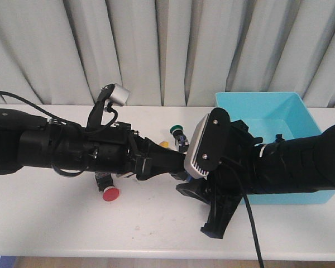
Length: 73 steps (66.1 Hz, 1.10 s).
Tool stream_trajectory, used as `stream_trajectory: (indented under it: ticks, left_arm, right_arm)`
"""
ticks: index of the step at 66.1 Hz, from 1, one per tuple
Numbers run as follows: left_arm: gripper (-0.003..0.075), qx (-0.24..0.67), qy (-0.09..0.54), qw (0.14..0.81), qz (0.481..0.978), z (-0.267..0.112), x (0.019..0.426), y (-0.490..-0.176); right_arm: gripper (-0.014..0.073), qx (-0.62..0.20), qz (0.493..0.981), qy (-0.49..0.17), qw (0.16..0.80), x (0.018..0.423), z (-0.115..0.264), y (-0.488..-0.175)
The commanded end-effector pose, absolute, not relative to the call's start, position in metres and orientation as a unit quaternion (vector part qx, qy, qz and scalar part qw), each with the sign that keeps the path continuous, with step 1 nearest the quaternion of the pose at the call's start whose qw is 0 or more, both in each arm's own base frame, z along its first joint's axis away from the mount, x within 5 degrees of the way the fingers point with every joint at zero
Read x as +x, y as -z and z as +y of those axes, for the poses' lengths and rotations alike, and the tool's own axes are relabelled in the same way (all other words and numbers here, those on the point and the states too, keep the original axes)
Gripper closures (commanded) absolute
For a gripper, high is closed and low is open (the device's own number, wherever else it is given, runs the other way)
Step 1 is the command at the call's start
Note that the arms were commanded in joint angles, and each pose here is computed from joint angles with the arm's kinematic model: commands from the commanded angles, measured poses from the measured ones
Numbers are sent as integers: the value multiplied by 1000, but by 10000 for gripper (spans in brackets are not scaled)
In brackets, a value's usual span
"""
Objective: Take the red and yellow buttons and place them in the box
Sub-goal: 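Grasp the yellow button's body with the right gripper, release left, then lower the yellow button into the blue box beside the red one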
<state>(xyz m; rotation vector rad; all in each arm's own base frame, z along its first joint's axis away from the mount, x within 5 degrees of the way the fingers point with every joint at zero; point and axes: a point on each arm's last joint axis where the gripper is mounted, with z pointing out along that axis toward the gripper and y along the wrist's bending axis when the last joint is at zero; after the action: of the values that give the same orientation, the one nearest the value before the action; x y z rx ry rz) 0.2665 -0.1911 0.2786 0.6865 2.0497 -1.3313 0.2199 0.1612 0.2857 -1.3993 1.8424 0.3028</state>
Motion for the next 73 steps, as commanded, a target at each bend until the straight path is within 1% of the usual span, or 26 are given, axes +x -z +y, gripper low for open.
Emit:
stream_trajectory:
  ticks: [1,9,13,19,22,29,33,37,44,59,65,73]
  left_arm:
    - [511,252,532,323,741,-191,264,-304]
    - [507,252,532,323,741,-191,264,-304]
    - [489,251,532,323,741,-191,264,-304]
    - [402,251,532,323,741,-191,264,-304]
    - [325,253,532,323,741,-191,264,-304]
    - [186,253,533,322,740,-191,264,-304]
    - [129,253,532,323,741,-191,264,-304]
    - [101,254,532,323,741,-191,264,-304]
    - [99,256,529,323,742,-191,264,-304]
    - [145,254,522,326,746,-191,265,-303]
    - [156,257,504,332,755,-189,267,-300]
    - [160,265,465,344,772,-187,271,-295]
  right_arm:
    - [345,-536,716,-116,432,222,162,-304]
    - [358,-538,716,-118,429,221,162,-304]
    - [356,-539,716,-119,427,221,162,-304]
    - [354,-540,717,-121,425,220,162,-303]
    - [354,-540,717,-121,424,220,162,-303]
    - [354,-540,717,-121,424,220,162,-303]
    - [354,-540,717,-121,424,220,162,-303]
    - [354,-540,717,-121,424,220,162,-303]
    - [354,-538,720,-115,424,221,159,-304]
    - [354,-509,753,-98,405,228,141,-302]
    - [354,-492,769,-87,398,230,129,-303]
    - [354,-450,791,-70,409,232,108,-312]
